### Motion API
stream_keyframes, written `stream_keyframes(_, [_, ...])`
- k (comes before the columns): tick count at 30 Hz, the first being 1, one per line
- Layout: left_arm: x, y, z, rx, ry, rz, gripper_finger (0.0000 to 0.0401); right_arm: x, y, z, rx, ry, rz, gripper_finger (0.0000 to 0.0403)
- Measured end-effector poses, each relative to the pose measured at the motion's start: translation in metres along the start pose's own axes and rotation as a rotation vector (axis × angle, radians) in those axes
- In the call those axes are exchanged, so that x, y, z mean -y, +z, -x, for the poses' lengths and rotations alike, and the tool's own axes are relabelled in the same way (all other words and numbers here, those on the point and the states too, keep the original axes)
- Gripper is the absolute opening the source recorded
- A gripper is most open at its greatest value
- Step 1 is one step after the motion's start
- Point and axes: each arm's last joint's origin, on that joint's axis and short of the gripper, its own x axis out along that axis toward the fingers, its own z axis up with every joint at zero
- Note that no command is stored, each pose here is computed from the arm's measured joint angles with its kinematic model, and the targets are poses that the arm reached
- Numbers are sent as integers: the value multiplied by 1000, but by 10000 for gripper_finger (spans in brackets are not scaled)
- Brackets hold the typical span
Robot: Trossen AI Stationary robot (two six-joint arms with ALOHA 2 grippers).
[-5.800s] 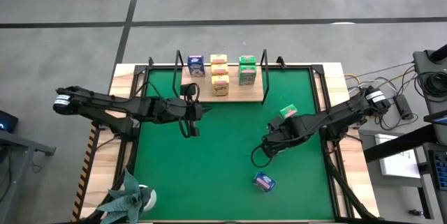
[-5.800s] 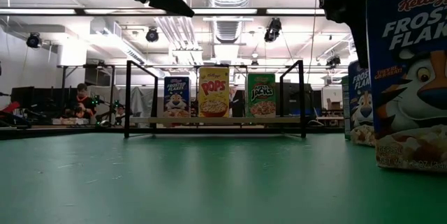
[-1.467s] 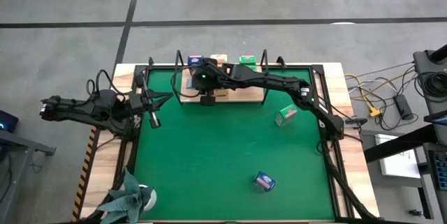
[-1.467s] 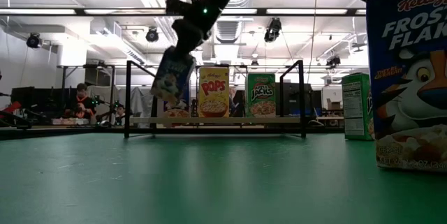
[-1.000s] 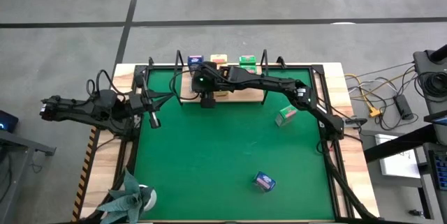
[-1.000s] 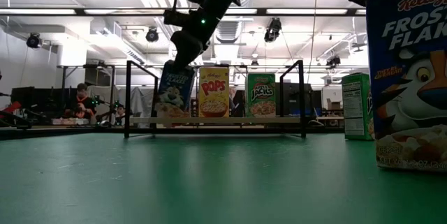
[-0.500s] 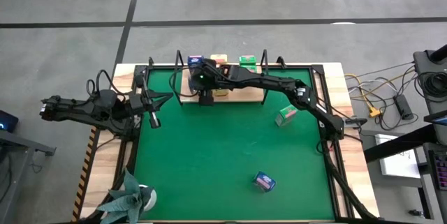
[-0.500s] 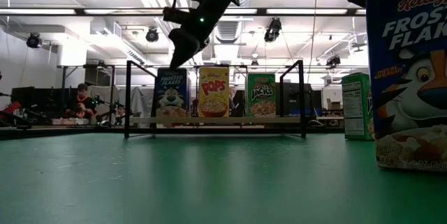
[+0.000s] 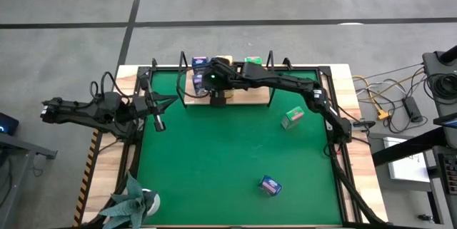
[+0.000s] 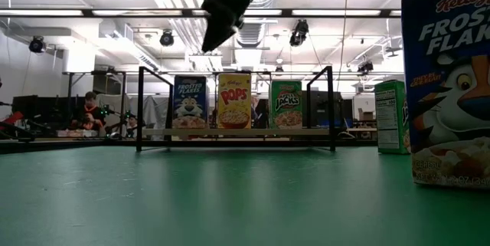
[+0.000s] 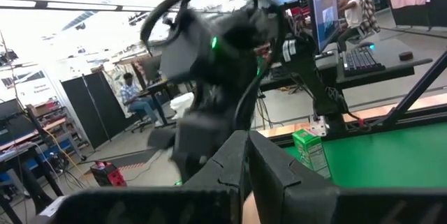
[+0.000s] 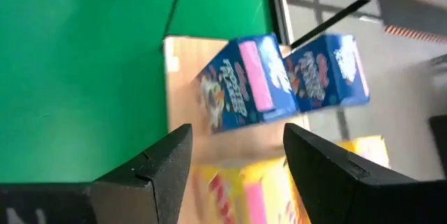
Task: Stack cereal on shelf
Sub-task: Put the top blue cereal box on the shelf aligned with the other blue cereal box
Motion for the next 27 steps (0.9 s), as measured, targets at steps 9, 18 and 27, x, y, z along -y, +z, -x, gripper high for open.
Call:
stream_keyframes(9, [5,-3,-7,-27,-12,-7,1,-36,1,59,-45,84,-6,159])
stream_keyframes(18, [7,-6,-12,-67,28,6,1,-84,-19,92,101,135,18,101])
stream_keyframes(27, [16,-13,-24,-114,12,46,1,-97,-70,105,279,122,-12,70])
